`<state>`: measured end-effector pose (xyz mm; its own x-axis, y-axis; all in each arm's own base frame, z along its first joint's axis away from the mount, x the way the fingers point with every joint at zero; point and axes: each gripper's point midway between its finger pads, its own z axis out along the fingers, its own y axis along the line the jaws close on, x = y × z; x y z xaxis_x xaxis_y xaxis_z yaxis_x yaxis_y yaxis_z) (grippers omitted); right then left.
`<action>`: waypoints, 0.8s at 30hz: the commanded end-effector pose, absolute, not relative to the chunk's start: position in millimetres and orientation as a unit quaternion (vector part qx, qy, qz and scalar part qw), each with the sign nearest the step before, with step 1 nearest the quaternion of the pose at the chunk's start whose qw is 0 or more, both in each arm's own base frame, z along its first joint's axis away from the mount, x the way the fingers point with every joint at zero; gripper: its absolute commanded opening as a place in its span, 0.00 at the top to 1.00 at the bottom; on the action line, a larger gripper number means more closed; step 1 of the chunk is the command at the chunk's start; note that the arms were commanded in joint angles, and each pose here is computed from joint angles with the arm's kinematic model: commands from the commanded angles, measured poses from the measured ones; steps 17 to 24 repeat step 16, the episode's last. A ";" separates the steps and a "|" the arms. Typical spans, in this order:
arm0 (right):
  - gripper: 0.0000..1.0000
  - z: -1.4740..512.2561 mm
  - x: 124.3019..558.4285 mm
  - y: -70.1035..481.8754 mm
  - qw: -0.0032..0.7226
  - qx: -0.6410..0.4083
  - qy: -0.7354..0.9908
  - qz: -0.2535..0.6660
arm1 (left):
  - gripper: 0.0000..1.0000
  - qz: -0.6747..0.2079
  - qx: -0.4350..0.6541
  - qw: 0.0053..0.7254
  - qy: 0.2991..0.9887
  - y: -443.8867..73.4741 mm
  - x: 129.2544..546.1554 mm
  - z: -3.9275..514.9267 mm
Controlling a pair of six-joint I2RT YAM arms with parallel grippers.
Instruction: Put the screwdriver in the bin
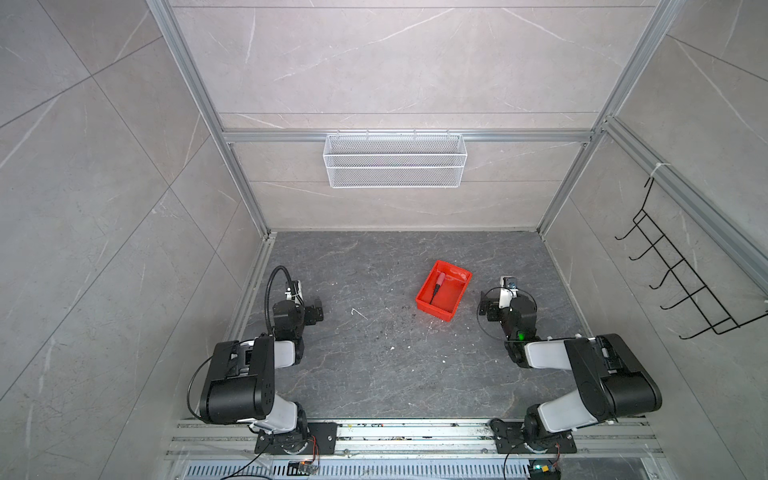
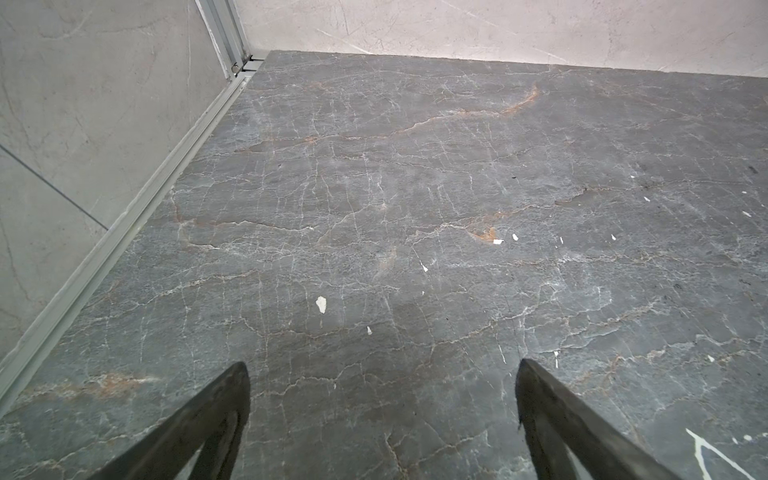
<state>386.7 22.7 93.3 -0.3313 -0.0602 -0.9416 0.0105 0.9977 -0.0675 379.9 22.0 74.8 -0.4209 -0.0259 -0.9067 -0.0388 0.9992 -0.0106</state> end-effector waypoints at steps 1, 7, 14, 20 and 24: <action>0.01 92.2 388.3 26.5 0.573 -0.014 0.819 -0.017 | 0.00 0.003 -0.028 0.552 0.833 24.4 385.7 84.6; 0.01 92.2 388.4 25.6 0.573 -0.014 0.819 -0.019 | 0.00 0.004 -0.027 0.552 0.833 24.4 385.7 84.7; 0.01 91.7 388.9 26.5 0.572 -0.015 0.820 -0.016 | 0.00 0.004 -0.027 0.552 0.833 24.4 385.5 84.4; 0.01 92.3 388.6 25.9 0.573 -0.014 0.819 -0.017 | 0.00 0.004 -0.028 0.553 0.833 24.5 385.6 84.9; 0.01 92.3 388.6 25.9 0.573 -0.014 0.819 -0.017 | 0.00 0.004 -0.028 0.553 0.833 24.5 385.6 84.9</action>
